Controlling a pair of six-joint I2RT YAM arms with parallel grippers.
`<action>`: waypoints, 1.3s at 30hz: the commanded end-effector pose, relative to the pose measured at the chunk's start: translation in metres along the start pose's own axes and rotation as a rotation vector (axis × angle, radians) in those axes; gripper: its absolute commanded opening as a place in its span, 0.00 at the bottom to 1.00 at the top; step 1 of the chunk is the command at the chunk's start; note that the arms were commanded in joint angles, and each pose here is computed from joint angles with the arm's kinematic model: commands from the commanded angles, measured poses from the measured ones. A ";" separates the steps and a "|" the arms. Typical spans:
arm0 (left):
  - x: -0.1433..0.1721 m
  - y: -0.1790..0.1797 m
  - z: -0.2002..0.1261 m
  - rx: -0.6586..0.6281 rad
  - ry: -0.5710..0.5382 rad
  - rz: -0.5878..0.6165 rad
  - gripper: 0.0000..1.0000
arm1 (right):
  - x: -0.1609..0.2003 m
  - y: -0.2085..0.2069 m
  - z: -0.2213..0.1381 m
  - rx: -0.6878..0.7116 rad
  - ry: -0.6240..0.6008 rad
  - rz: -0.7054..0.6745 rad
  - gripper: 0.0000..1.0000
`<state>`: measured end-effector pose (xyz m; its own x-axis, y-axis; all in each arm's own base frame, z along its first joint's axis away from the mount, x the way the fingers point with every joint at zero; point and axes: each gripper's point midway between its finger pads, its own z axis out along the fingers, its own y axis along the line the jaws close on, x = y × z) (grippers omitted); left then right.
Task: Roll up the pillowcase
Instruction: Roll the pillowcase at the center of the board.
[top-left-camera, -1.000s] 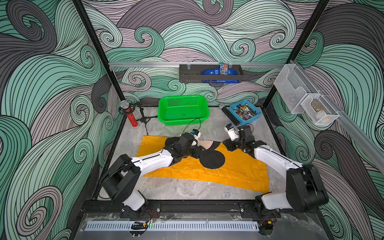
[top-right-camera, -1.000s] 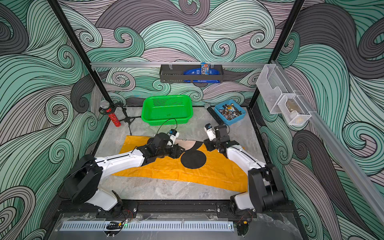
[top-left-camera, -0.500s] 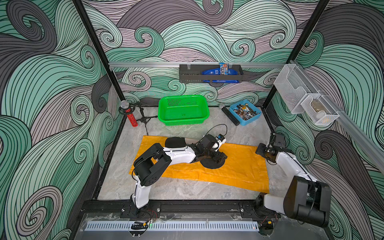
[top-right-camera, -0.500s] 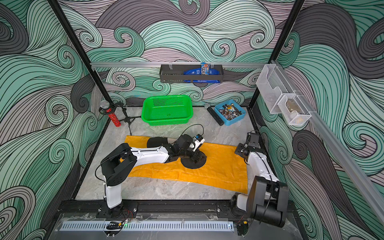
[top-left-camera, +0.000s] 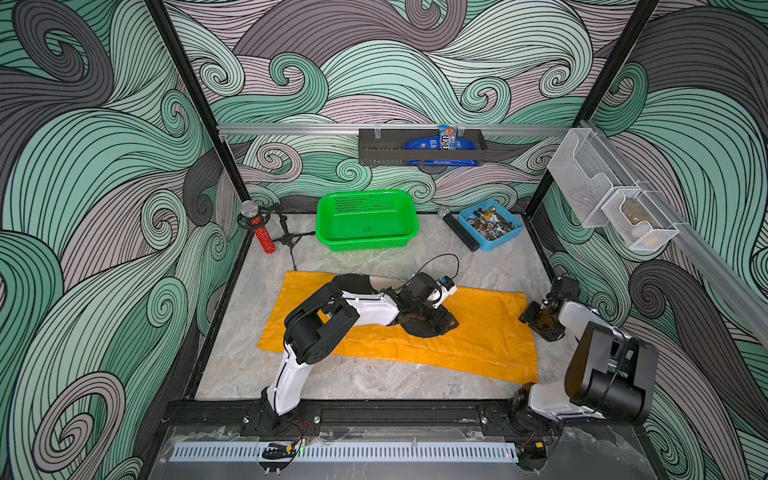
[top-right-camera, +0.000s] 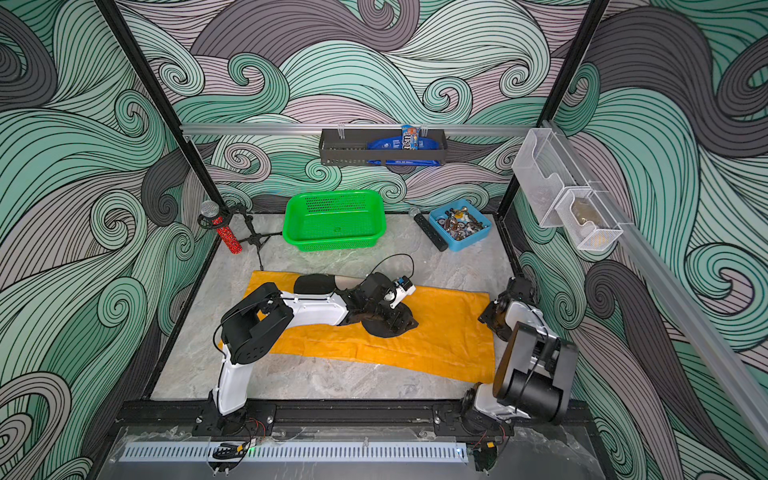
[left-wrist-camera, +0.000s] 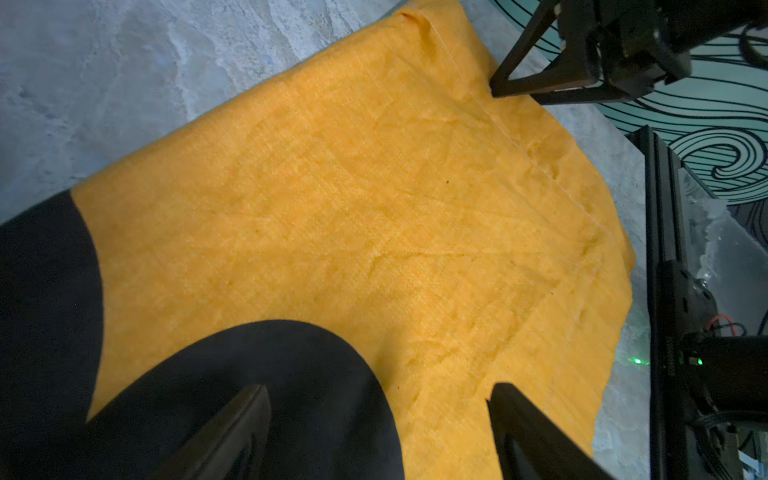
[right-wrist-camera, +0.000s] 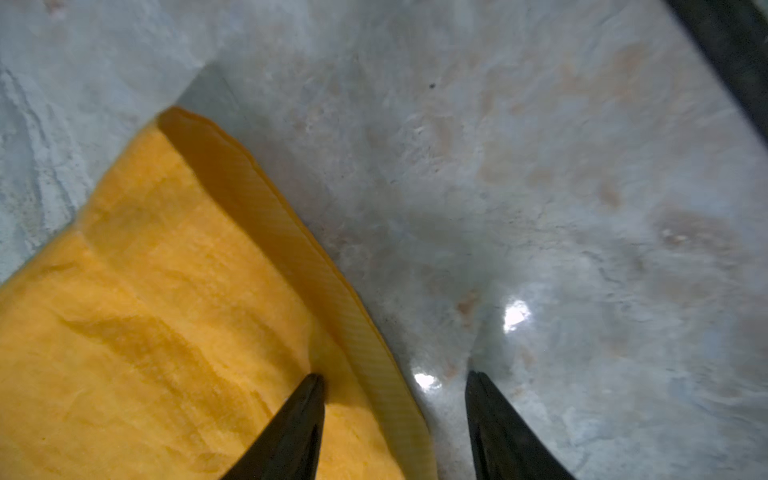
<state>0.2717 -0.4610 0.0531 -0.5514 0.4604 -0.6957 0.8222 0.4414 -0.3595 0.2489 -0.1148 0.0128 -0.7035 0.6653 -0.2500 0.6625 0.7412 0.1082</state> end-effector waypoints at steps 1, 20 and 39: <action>-0.017 -0.017 0.003 0.061 -0.035 0.029 0.95 | -0.001 0.012 0.003 -0.060 0.029 -0.020 0.56; -0.001 -0.018 0.012 0.088 0.009 0.021 0.95 | 0.012 0.029 0.019 -0.028 0.085 -0.100 0.12; -0.002 -0.016 0.013 0.072 0.019 0.016 0.95 | -0.045 -0.004 -0.023 0.153 -0.121 -0.048 0.00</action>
<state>0.2589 -0.4704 0.0463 -0.5508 0.4809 -0.6822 0.8312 0.3903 -0.3960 0.2678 -0.1438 0.0335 -0.7040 0.6232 -0.3406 0.6709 0.7410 -0.0308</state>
